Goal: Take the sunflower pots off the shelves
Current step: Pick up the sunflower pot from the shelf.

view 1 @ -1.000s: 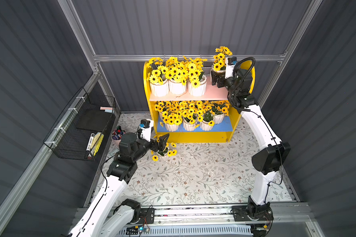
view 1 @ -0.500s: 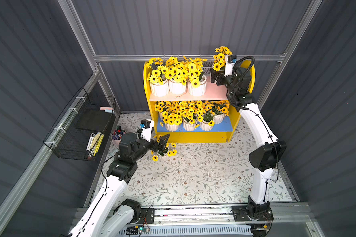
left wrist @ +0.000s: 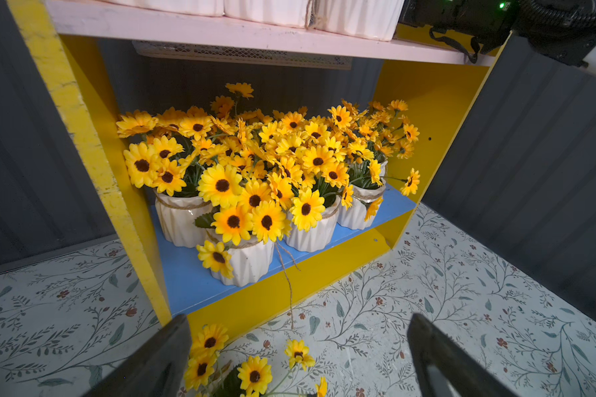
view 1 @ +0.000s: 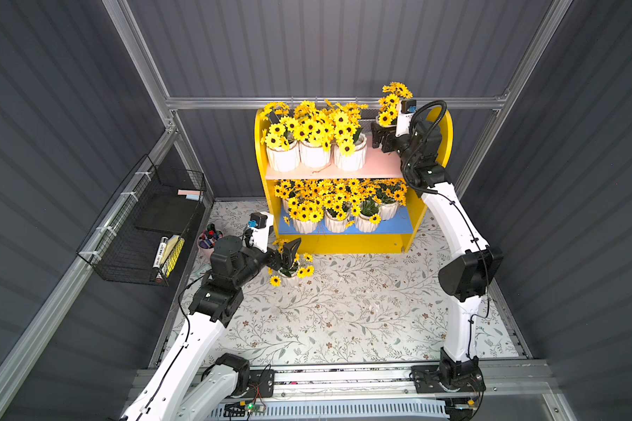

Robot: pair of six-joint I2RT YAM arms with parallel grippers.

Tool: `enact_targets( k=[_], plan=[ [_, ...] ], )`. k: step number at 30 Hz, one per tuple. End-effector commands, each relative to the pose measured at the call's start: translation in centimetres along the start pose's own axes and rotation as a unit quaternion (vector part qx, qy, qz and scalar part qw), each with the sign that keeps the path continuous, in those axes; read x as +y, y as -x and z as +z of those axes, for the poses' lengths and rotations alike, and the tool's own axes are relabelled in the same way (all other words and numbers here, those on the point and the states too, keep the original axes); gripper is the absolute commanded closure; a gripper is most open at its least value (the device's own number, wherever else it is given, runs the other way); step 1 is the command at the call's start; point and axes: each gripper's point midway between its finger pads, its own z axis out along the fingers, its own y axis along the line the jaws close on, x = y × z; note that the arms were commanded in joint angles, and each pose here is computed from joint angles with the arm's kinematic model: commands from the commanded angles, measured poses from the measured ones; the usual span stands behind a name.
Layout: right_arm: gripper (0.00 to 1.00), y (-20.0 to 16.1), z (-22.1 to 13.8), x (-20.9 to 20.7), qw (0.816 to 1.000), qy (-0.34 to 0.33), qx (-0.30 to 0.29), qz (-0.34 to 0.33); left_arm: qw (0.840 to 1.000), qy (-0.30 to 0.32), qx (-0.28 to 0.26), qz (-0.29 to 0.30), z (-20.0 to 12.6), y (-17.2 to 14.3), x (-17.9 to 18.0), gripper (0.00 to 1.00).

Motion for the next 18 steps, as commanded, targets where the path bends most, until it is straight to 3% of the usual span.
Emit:
enact_targets(
  k=[1,5,9,10,13,18],
  plan=[
    [0.10,-0.1,0.1,-0.1,1.000,0.004,0.004,-0.011,1.000,-0.011,-0.008,0.013,-0.3,0.1,-0.6,0.01],
    [0.24,-0.2,0.1,0.3,1.000,0.016,0.008,-0.012,1.000,-0.011,-0.007,0.013,-0.2,0.1,-0.6,0.00],
    [0.47,0.0,-0.2,0.6,1.000,0.025,0.008,-0.014,1.000,-0.011,-0.006,0.014,-0.1,0.0,-0.5,0.01],
    [0.55,0.1,-0.3,0.8,0.999,0.030,0.007,-0.013,1.000,-0.012,-0.005,0.014,-0.1,-0.1,-0.5,0.01],
    [1.00,1.0,-0.8,1.2,0.999,0.040,-0.002,-0.010,1.000,-0.015,-0.006,0.015,-0.1,0.0,-0.6,0.01],
    [1.00,3.5,-2.8,1.1,0.999,0.036,-0.032,-0.005,1.000,-0.023,-0.005,0.014,0.0,0.0,-0.9,0.01]
  ],
)
